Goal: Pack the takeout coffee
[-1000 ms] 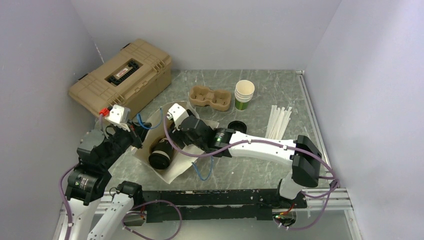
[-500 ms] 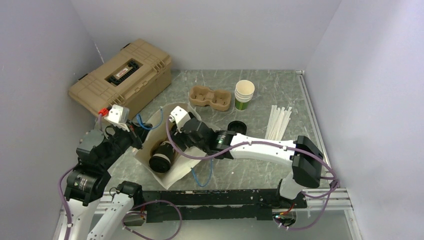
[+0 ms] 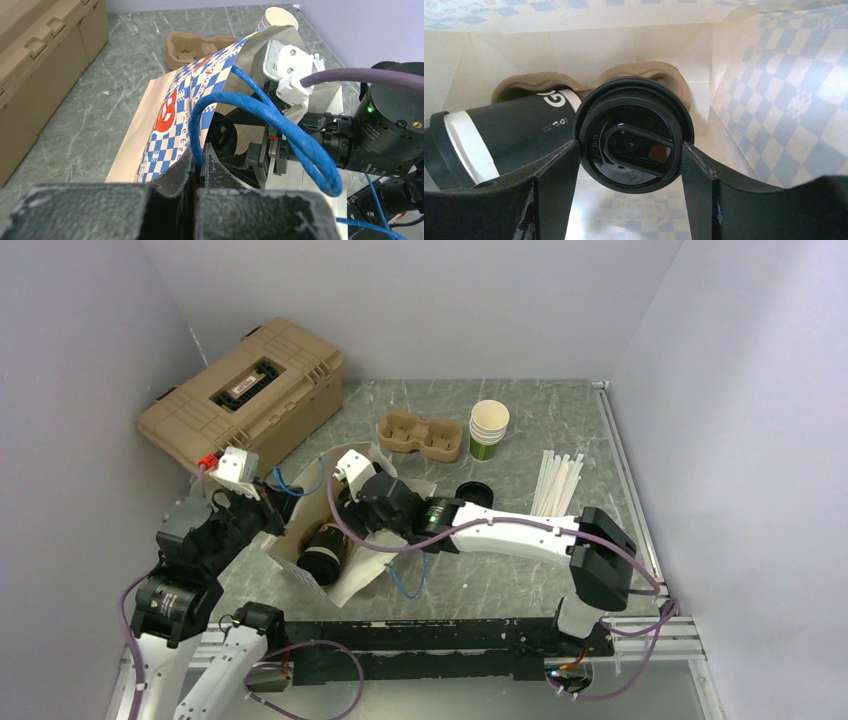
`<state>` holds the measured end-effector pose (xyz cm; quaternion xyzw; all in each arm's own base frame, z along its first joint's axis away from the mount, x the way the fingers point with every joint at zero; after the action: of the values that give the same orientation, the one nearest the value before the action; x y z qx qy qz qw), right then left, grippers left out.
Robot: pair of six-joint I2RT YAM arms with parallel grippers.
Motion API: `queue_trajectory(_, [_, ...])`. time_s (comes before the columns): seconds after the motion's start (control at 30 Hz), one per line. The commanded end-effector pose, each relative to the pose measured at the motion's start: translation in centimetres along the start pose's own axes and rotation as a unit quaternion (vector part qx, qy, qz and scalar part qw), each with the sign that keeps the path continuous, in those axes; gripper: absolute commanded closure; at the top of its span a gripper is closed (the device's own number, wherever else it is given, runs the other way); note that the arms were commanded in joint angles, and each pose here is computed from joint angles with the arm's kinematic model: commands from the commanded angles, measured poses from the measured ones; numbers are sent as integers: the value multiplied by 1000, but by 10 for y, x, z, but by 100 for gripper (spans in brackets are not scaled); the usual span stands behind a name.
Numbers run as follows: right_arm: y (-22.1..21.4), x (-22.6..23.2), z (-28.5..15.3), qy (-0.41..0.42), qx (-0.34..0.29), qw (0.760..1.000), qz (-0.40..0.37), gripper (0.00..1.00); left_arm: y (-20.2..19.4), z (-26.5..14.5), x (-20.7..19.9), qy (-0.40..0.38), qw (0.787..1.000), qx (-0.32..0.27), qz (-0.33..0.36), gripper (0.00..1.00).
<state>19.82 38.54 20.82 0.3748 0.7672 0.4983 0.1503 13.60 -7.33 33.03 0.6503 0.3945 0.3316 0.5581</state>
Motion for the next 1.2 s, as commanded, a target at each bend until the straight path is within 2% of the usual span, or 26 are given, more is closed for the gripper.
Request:
queue_trajectory(0.0, [22,0,13,18,-9,999,25,54,2,14,8,21,1000,-4,-1,100])
queue_trajectory(0.17, [29,-7,27,22,19,999,28,54,-12,33,16,41,999,22,-4,100])
queue_trajectory(0.4, [19,-15,53,10,115,993,25,54,-22,50,29,76,995,58,1,100])
queue_trajectory(0.63, [-5,-15,73,1,214,977,14,54,-32,53,43,118,988,88,36,100])
queue_trajectory(0.83, [-37,-20,86,-24,296,955,4,56,-46,55,46,124,984,119,44,100])
queue_trajectory(1.0, [-48,-23,85,-33,306,951,8,56,-50,52,48,132,983,120,46,100])
queue_trajectory(1.17, [-22,-20,78,-34,267,963,18,51,-51,52,50,140,981,124,48,100])
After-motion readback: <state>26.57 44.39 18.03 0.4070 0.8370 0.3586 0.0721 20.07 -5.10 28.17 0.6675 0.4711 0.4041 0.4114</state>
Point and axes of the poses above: each gripper's point midway between its finger pads, its own z axis out along the fingers, its own x axis along the line the jaws close on, y = z × x, the point moved 6 cm from there along -z, back along the fingers, and after that the axes turned 15 degrees about z, right-handed, at the moved point
